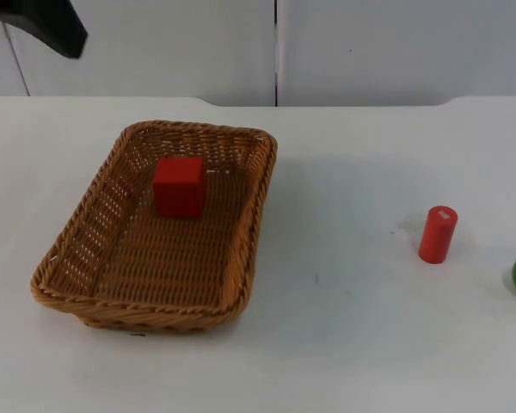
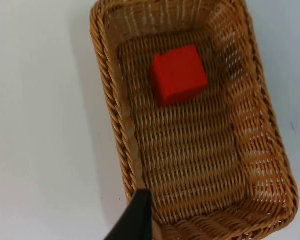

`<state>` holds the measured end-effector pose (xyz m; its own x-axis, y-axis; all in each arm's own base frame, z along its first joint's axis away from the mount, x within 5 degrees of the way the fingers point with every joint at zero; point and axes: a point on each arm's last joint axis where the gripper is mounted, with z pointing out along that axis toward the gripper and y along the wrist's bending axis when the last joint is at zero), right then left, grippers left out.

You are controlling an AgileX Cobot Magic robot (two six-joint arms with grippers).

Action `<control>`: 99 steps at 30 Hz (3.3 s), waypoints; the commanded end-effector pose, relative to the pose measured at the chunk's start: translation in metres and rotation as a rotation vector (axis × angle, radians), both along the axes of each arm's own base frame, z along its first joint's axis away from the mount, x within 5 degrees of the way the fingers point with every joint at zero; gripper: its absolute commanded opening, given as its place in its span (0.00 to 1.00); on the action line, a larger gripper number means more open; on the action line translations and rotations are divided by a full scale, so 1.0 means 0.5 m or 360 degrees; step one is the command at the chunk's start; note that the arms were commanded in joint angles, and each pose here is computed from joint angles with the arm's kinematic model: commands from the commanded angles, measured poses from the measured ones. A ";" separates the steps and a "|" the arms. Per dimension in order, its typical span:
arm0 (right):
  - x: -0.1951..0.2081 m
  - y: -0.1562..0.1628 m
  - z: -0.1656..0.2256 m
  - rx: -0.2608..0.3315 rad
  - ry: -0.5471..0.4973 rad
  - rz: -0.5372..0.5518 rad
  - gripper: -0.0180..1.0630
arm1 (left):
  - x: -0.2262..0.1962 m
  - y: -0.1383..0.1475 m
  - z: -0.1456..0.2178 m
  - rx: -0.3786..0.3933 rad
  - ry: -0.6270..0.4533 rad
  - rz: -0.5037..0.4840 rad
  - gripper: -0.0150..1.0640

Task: Pick up the basket with the left hand and place the object to the left of the red cylinder into the basket with the right hand.

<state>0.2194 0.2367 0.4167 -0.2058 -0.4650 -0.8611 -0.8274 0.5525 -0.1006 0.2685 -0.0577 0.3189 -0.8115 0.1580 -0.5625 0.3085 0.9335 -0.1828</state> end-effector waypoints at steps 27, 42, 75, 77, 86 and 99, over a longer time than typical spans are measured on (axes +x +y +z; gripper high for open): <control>-0.002 -0.005 -0.011 0.0036 0.0019 -0.0036 0.86 | -0.302 0.039 0.091 -0.0043 -0.0567 -0.0019 0.87; -0.004 -0.008 -0.170 -0.0029 0.0214 -0.0107 0.86 | -0.376 0.048 0.097 -0.0045 -0.0683 -0.0042 0.87; -0.045 -0.060 -0.269 -0.0002 0.0180 -0.0188 0.86 | -0.540 0.085 0.017 -0.0008 -0.0894 0.0095 0.87; -0.066 -0.084 -0.260 0.0055 0.0109 -0.0196 0.86 | -0.542 0.088 0.008 -0.0006 -0.0892 0.0133 0.87; -0.128 -0.147 -0.234 0.0145 0.0002 -0.0180 0.86 | -0.516 0.088 -0.063 0.0038 -0.0755 0.0145 0.87; -0.223 -0.235 -0.201 0.0220 -0.0110 -0.0105 0.86 | -0.549 0.103 -0.063 0.0060 -0.0924 0.0230 0.87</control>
